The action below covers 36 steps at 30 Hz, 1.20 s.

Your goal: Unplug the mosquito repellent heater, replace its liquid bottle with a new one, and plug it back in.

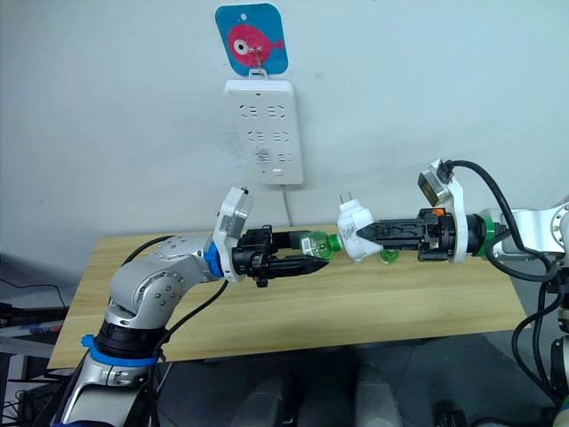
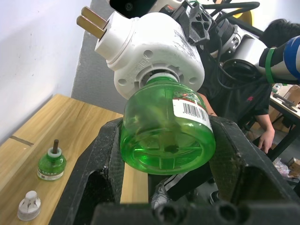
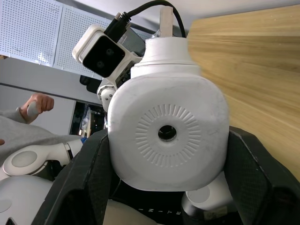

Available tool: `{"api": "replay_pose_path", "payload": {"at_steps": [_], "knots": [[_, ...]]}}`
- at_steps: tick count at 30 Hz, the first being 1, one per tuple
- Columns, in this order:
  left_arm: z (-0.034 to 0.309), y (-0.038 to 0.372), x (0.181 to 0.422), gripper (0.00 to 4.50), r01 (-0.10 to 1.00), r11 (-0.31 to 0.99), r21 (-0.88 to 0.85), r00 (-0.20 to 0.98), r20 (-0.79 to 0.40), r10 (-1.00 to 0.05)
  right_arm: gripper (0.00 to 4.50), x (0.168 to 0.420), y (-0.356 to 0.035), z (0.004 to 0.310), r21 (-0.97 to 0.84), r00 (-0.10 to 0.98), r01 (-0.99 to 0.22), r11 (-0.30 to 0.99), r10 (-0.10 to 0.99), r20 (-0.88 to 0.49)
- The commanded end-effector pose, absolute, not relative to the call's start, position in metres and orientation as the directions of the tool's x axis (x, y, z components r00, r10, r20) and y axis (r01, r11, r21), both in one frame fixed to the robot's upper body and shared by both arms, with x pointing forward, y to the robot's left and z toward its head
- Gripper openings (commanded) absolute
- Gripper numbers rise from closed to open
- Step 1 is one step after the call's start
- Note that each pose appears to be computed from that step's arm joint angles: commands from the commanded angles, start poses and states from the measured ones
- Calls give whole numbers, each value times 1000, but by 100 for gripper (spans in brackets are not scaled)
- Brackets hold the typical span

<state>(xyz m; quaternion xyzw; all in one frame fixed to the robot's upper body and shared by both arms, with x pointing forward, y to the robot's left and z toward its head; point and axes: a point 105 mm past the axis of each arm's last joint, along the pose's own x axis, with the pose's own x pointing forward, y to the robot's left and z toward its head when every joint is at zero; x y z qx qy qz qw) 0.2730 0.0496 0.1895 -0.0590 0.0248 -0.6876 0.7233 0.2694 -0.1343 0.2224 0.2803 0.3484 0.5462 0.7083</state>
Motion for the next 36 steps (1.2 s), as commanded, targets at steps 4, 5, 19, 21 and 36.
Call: {"api": "replay_pose_path", "payload": {"at_steps": [4,5,19,21,36], "knots": [[201,34,264,228,999,-4,-38,-1,90,-996,295,258,-117,232,736,104,-646,204,978,-179],[202,32,264,228,999,-5,-35,-1,95,-995,295,257,-114,231,724,108,-656,212,976,-188],[201,32,263,228,999,-12,-46,-7,96,-995,370,252,-111,225,726,96,-657,201,978,-184],[202,33,268,228,999,10,-42,14,101,-995,434,249,-112,223,729,90,-654,203,977,-192],[209,36,278,228,999,39,-21,41,115,-992,445,226,-122,202,721,51,-648,248,958,-284]]}}
